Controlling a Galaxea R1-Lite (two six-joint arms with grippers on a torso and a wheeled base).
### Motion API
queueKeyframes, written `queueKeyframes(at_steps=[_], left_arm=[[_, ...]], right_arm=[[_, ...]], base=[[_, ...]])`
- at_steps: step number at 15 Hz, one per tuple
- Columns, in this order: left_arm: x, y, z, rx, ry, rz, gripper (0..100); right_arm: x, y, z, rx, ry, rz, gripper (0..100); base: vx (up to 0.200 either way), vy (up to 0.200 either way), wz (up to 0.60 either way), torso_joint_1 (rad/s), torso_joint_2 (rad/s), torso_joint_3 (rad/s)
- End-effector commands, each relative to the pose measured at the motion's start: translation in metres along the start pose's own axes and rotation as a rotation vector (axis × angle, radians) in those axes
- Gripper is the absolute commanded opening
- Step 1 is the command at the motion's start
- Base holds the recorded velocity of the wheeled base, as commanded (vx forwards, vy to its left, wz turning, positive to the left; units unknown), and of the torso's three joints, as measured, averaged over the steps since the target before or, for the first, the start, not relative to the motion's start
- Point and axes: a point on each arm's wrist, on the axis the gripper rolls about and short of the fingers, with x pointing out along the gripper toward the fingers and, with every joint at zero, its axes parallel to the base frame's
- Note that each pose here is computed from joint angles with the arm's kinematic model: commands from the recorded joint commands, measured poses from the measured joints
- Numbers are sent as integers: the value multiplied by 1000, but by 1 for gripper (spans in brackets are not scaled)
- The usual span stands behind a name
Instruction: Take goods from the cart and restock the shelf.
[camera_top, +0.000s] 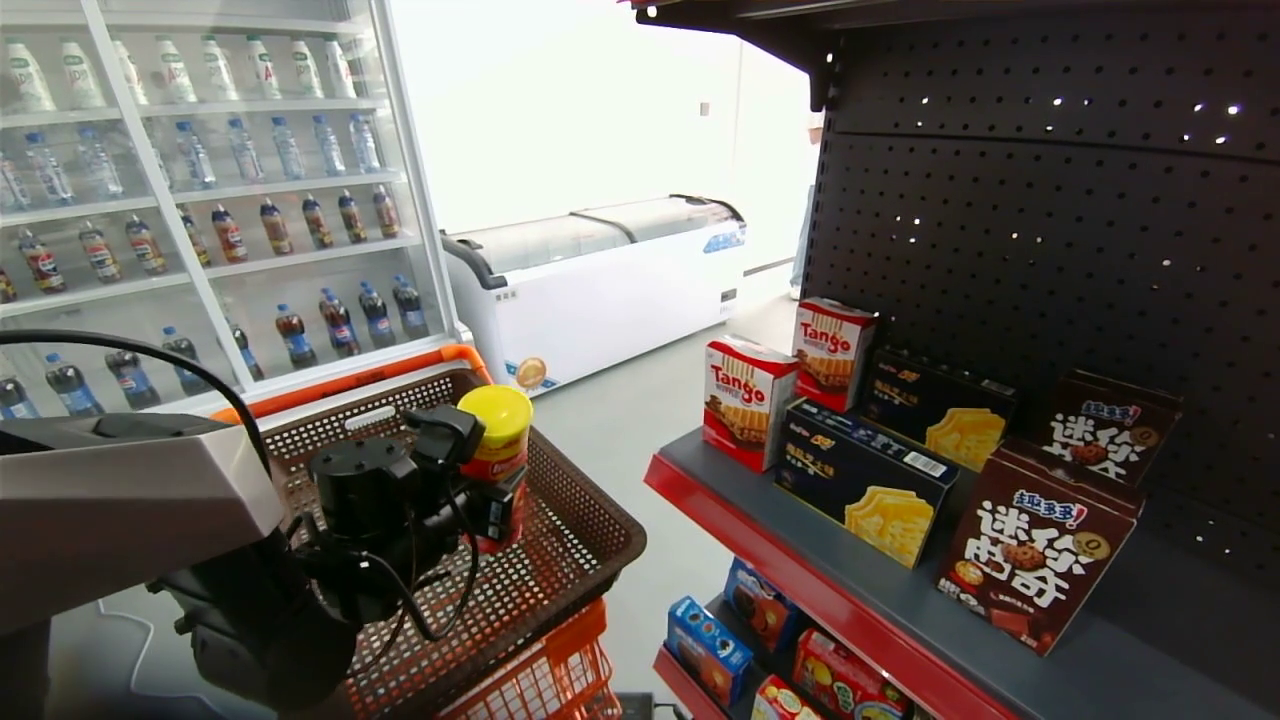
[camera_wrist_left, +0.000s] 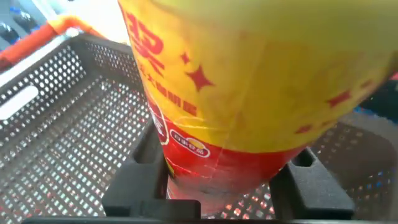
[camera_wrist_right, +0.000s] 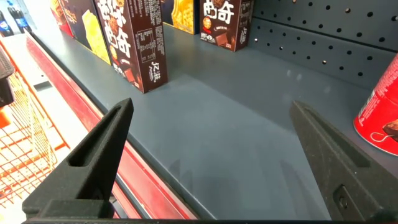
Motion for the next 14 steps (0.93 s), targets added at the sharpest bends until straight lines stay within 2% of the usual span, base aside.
queueKeyframes(at_steps=[1, 2, 4, 6, 8, 11, 14], left_arm=[[-9, -6, 21, 3, -57, -22, 0], [-10, -14, 23, 9, -18, -50, 0], [-18, -16, 40, 12, -11, -41, 0], [-30, -15, 58, 18, 21, -38, 0], [-37, -16, 80, 11, 18, -96, 0], [-49, -15, 98, 2, -22, -230, 0], [-65, -15, 110, 3, -4, -268, 0]], right_arm=[[0, 0, 0, 0, 1, 0, 100], [0, 0, 0, 0, 1, 0, 100], [0, 0, 0, 0, 0, 0, 100], [0, 0, 0, 0, 1, 0, 100], [0, 0, 0, 0, 1, 0, 100], [0, 0, 0, 0, 1, 0, 100], [0, 0, 0, 0, 0, 0, 100]], base=[[0, 0, 0, 0, 0, 0], [0, 0, 0, 0, 0, 0], [0, 0, 0, 0, 0, 0], [0, 0, 0, 0, 0, 0], [0, 0, 0, 0, 0, 0], [0, 0, 0, 0, 0, 0], [0, 0, 0, 0, 0, 0]])
